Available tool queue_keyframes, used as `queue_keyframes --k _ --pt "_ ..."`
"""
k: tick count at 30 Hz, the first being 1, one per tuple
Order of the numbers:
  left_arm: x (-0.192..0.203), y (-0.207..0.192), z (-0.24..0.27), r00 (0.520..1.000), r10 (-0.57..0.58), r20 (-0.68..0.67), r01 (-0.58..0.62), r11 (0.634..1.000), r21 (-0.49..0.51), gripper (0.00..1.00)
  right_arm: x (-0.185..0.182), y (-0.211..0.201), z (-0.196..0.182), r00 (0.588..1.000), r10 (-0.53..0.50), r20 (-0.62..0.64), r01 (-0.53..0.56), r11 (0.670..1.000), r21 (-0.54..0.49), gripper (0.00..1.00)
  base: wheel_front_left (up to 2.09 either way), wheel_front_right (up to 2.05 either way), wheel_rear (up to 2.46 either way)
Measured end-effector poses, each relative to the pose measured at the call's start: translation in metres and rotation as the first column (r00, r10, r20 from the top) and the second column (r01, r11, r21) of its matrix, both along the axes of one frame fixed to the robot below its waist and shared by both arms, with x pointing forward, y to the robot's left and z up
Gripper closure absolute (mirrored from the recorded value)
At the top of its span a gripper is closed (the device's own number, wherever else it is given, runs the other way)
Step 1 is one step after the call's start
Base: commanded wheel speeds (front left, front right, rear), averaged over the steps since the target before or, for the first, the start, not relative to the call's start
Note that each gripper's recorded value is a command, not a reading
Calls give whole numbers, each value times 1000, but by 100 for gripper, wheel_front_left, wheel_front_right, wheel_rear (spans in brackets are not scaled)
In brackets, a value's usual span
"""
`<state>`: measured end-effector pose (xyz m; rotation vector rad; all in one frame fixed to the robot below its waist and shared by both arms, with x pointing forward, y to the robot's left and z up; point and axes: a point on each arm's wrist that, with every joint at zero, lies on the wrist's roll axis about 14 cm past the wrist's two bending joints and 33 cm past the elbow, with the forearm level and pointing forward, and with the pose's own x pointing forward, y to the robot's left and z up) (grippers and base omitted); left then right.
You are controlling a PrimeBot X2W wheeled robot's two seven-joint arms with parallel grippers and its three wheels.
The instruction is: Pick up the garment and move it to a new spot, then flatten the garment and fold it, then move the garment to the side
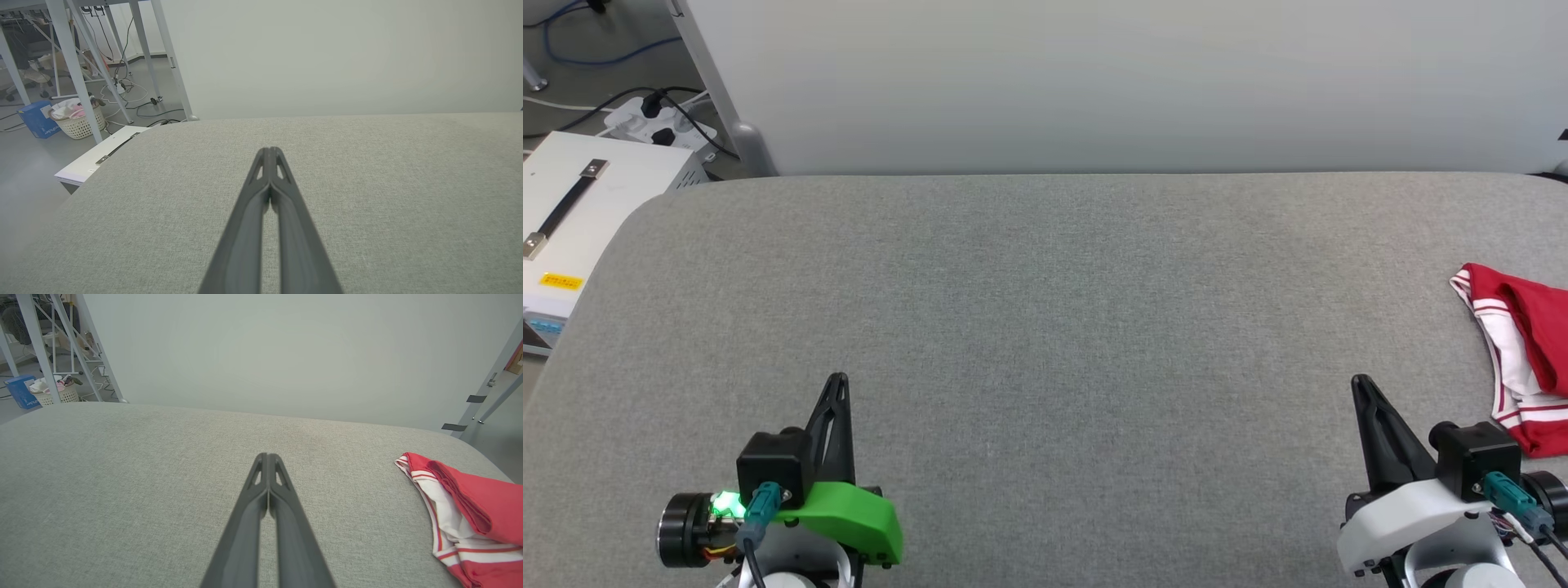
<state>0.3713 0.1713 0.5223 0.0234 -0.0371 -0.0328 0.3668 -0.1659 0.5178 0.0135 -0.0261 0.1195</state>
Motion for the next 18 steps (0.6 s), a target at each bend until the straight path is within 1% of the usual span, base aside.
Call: queue_keyframes --k 18 --pt "0 2 0 1000 10 -18 -10 1000 7 100 0 3 0 1000 5 -20 -5 1000 -26 100 0 0 0"
